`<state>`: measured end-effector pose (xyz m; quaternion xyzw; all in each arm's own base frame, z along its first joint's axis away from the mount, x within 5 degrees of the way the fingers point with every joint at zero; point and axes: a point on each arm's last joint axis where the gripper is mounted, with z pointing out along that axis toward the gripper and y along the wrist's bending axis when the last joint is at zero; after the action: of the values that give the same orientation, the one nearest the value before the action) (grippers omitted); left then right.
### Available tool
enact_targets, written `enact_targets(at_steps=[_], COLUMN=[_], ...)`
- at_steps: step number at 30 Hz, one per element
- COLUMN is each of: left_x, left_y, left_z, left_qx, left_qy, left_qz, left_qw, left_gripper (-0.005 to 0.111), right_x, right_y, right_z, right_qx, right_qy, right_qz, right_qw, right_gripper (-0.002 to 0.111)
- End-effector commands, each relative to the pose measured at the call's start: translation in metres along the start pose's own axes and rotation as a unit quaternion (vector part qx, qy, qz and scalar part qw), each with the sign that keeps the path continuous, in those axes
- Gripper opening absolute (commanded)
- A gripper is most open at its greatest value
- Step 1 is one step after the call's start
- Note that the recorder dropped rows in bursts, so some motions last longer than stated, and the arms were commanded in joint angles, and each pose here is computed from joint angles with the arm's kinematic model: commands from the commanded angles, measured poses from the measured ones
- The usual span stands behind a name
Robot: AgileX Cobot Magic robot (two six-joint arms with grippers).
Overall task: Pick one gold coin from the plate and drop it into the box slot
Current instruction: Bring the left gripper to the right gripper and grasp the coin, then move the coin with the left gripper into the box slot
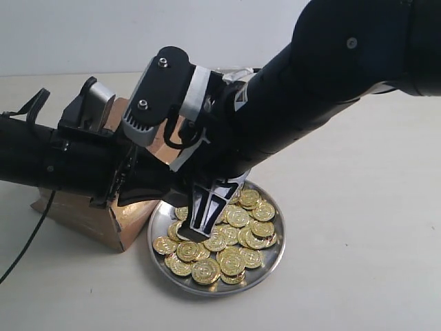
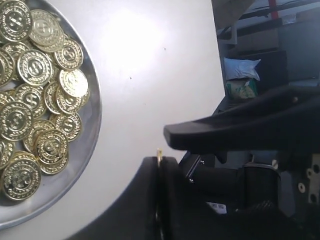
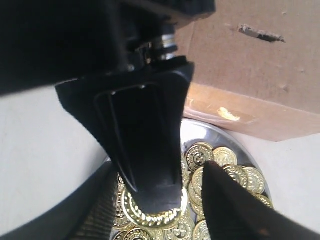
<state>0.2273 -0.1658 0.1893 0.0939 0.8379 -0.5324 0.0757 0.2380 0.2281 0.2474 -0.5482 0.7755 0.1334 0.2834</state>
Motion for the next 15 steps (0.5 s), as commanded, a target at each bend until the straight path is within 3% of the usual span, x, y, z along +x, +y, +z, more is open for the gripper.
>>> enact_targets(at_steps=[1, 8, 12, 13, 15], left_x=[0.001, -0.003, -0.014, -0.018, -0.025], left_y=[0.001, 0.004, -0.005, -0.01, -0.016], left_z=[0.001, 0.001, -0.001, -0.003, -0.005], left_qx=[-0.009, -0.031, -0.034, -0.038, -0.047], left_qy=[0.007, -0.006, -0.004, -0.003, 0.005], left_qz=[0.015, 0.066, 0.12, 0.141, 0.176], left_qw=[1.0, 0.997, 0.992, 0.989, 0.983], left_gripper=[0.0, 0.0, 0.0, 0.0, 0.0], right_x=[-0.005, -0.006, -0.006, -0.005, -0.003], right_y=[-0.003, 0.002, 0.01, 0.015, 0.021], right_z=[-0.004, -0.019, -0.045, -0.057, -0.071], right_qx=[0.019, 0.011, -0.002, -0.013, -0.024], right_qy=[-0.022, -0.024, -0.027, -0.022, -0.016], right_qz=[-0.003, 0.002, 0.026, 0.035, 0.071], right_qw=[1.0, 1.0, 0.999, 0.999, 0.997], right_gripper=[0.05, 0.045, 0.02, 0.006, 0.0])
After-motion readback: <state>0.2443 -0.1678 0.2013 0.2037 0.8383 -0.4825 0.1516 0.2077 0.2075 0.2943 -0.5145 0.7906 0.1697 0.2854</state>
